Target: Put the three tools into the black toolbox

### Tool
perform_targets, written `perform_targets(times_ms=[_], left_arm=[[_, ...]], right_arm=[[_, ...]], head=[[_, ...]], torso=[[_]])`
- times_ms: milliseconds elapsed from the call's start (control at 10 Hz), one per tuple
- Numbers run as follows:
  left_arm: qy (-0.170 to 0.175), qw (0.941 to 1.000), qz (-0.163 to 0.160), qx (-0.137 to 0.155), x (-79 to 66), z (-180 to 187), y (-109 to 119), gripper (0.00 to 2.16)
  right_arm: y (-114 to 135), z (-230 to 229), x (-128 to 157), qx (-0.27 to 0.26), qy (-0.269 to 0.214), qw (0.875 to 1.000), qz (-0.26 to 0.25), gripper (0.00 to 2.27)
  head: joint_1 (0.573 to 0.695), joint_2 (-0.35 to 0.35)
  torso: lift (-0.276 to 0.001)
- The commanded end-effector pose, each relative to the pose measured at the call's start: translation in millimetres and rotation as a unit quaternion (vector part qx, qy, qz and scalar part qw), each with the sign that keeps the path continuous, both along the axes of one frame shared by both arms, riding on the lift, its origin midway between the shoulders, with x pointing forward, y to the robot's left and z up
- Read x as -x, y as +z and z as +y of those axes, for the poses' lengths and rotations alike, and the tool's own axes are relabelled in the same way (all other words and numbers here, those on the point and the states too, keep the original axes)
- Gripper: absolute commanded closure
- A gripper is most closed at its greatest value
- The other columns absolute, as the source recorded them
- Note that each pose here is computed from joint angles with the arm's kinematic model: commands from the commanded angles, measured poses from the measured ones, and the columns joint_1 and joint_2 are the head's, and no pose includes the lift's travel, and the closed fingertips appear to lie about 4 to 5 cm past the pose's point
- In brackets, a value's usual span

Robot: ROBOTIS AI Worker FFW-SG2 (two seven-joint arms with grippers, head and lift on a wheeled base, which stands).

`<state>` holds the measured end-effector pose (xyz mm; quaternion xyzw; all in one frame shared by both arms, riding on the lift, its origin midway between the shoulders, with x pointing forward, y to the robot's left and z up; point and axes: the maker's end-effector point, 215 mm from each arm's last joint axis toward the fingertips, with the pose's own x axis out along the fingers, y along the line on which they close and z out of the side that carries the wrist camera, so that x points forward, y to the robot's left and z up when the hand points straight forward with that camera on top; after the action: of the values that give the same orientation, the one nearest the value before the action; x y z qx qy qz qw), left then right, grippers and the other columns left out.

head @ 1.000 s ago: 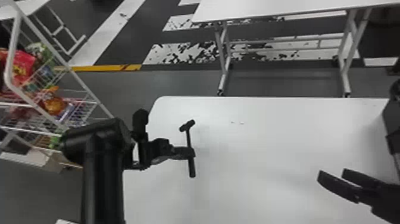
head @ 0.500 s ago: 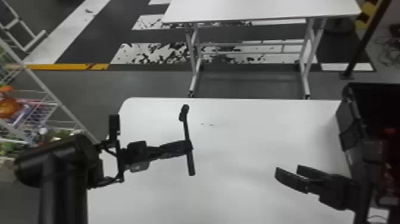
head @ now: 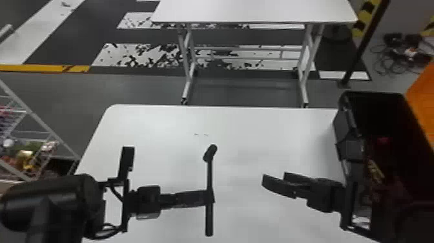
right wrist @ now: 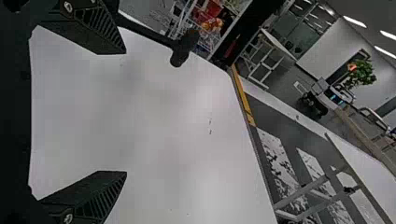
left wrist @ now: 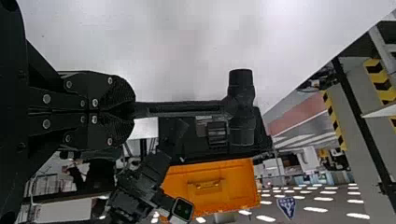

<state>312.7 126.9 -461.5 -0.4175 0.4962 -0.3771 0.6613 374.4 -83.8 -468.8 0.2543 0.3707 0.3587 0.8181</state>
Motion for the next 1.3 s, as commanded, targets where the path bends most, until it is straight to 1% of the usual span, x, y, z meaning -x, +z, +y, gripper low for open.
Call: perform_targets(times_ms=[0, 200, 400, 600, 700, 900, 1100, 1200], left_arm=[[-0.019, 0.9998, 0.004, -0.002, 12.9, -14, -2, 1.89], [-0.042, 0.9991, 0.006, -0.009, 21.4, -32, -6, 1.9], [-0.061, 0.9981, 0.005, -0.01, 27.8, -52, -7, 1.9], [-0.076, 0.9969, 0.004, -0.02, 32.6, -64, -10, 1.89], [-0.075, 0.9969, -0.001, -0.02, 30.9, -67, -8, 1.9], [-0.085, 0.9962, -0.007, -0.02, 33.5, -73, -4, 1.9], [-0.093, 0.9955, -0.007, -0.019, 36.7, -80, -4, 1.9], [-0.094, 0.9953, -0.006, -0.02, 37.4, -81, -5, 1.9]], right_arm=[[4, 18, 1, 0.0, 0.023, 1.0, 0.009, 0.08], [5, 43, 9, -0.009, 0.048, 0.999, 0.017, 0.08], [9, 58, 13, -0.04, 0.05, 0.997, 0.031, 0.08], [9, 67, 18, -0.054, 0.054, 0.996, 0.042, 0.08], [9, 71, 20, -0.055, 0.057, 0.996, 0.044, 0.08], [6, 79, 28, -0.063, 0.066, 0.994, 0.054, 0.08], [14, 89, 34, -0.09, 0.074, 0.991, 0.062, 0.08], [20, 95, 37, -0.109, 0.082, 0.988, 0.065, 0.34]], head=[[0.695, 0.073], [0.695, 0.082], [0.695, 0.096], [0.695, 0.091], [0.695, 0.087], [0.695, 0.086], [0.695, 0.092], [0.695, 0.098]], torso=[[-0.051], [-0.051], [-0.051], [-0.051], [-0.051], [-0.051], [-0.051], [-0.051]])
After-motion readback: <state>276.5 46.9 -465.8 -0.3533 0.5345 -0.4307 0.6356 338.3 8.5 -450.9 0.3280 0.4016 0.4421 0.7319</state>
